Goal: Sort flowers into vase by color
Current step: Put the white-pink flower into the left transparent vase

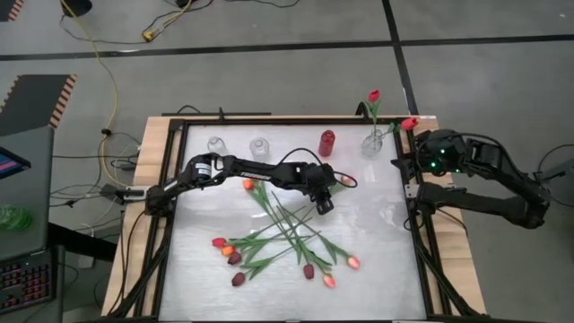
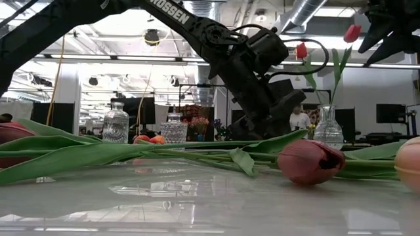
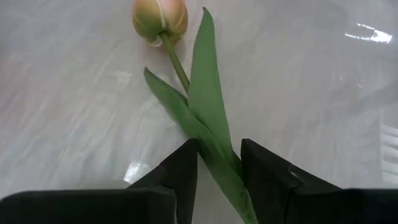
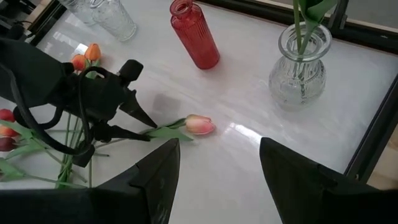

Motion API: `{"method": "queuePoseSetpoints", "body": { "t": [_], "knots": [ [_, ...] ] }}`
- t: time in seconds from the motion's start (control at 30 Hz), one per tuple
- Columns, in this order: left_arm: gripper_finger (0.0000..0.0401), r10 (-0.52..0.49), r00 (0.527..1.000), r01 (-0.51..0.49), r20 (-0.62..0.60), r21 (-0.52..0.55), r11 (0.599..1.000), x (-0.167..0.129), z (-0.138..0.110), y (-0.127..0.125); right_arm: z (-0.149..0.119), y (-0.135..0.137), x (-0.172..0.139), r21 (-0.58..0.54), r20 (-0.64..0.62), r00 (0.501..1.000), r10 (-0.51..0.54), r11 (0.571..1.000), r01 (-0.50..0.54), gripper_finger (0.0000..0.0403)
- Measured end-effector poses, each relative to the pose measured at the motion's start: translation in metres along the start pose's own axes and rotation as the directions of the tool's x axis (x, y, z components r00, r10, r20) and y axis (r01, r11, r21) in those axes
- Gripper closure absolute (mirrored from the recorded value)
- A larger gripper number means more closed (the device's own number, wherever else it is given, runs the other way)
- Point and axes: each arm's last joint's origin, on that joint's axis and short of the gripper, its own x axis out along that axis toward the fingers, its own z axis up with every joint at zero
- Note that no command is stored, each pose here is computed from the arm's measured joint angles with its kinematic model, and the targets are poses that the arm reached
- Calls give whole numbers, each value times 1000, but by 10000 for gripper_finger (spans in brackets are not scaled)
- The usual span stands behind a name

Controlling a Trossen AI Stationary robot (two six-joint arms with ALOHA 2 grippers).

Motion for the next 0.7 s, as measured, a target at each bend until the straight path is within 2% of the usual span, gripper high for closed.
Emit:
{"method": "queuePoseSetpoints", "body": {
  "t": [0.27, 0.43, 0.7],
  "knots": [
    [358, 4, 1000, -4, -13, 0, 1000, 0, -1, 0, 0, 0, 0, 0, 0, 1000, 0, 1000, 0, 154],
    [394, 4, 1000, -4, -12, -43, 999, 0, -1, 2, 0, 0, 0, 0, 0, 1000, 0, 1000, 0, 154],
    [398, 18, 1000, -18, -8, -102, 995, 0, 2, 15, 0, 0, 0, 0, 0, 1000, 0, 1000, 0, 154]
  ]
}}
